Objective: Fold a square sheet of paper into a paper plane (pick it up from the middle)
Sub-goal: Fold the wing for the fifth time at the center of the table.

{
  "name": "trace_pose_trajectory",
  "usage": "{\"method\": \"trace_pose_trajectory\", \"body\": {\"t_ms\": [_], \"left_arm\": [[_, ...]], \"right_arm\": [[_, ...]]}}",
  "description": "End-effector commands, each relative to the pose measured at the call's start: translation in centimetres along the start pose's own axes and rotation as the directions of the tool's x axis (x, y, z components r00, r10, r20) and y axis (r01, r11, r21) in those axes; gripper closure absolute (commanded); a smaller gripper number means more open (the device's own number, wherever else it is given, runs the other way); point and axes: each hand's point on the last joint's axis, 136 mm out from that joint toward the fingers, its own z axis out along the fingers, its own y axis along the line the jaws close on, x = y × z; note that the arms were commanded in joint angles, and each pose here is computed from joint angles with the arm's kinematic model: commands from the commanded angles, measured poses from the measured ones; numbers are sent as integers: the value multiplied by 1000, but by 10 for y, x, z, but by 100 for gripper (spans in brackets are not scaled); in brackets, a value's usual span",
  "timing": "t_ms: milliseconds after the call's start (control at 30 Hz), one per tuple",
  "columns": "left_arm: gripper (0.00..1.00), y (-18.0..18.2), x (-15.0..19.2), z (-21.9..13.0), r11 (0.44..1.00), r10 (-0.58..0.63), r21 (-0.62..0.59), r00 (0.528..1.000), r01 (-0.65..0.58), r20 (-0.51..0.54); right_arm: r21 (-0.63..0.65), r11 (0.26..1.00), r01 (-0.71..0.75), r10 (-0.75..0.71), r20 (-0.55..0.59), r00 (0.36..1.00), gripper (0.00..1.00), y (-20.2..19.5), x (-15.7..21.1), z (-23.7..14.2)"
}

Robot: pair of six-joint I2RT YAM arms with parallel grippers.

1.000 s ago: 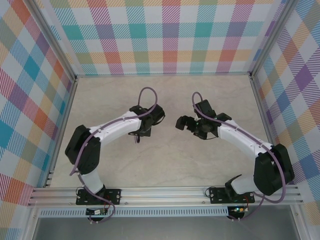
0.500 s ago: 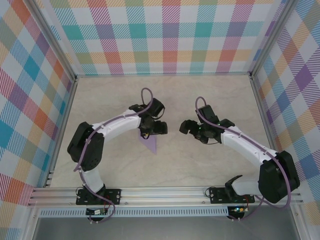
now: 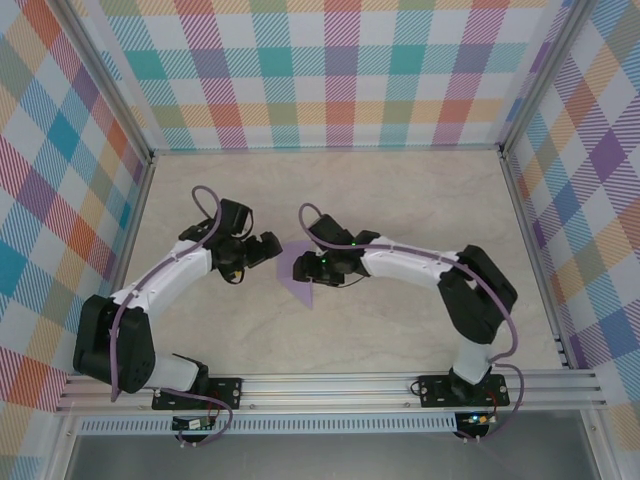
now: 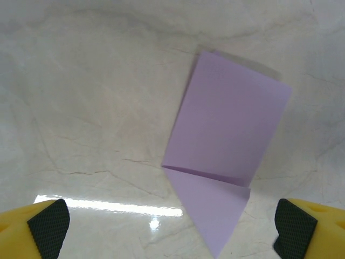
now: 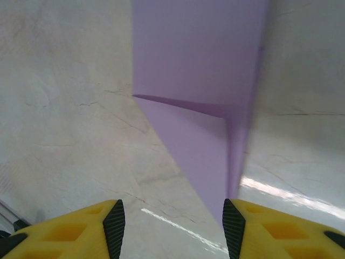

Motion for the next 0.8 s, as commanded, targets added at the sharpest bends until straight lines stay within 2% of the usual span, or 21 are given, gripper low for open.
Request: {"method": "trace_pose_trajectory", "body": {"t_ms": [0,167,367,467,600,667,767], "left_arm": [[0,2,-5,-7,997,-46,57,999,45,22],[0,8,-3,-4,995,-61,75,998,59,21],[0,4,-2,-5,992,-53,118,998,48,35],[0,3,1,-4,991,-51,122,999,49,12],[0,-3,10,0,982,-63,178,998,67,-27],[0,-7,15,4,973,-83,214,995,92,-49],[1,-9,23,10,962,-115,240,990,132,-83]], "right_arm": [[-11,1000,-5,4,-41,999,48,11,1,19],[62,998,28,-21,-117,993,48,-3,8,44],[136,963,232,-179,-316,932,47,-47,42,55],[148,933,328,-257,-363,895,47,-76,55,44],[103,921,377,-323,-342,883,47,-86,52,23],[58,924,379,-348,-287,893,47,-69,41,11],[8,949,314,-308,-168,936,47,-39,23,-6]]}}
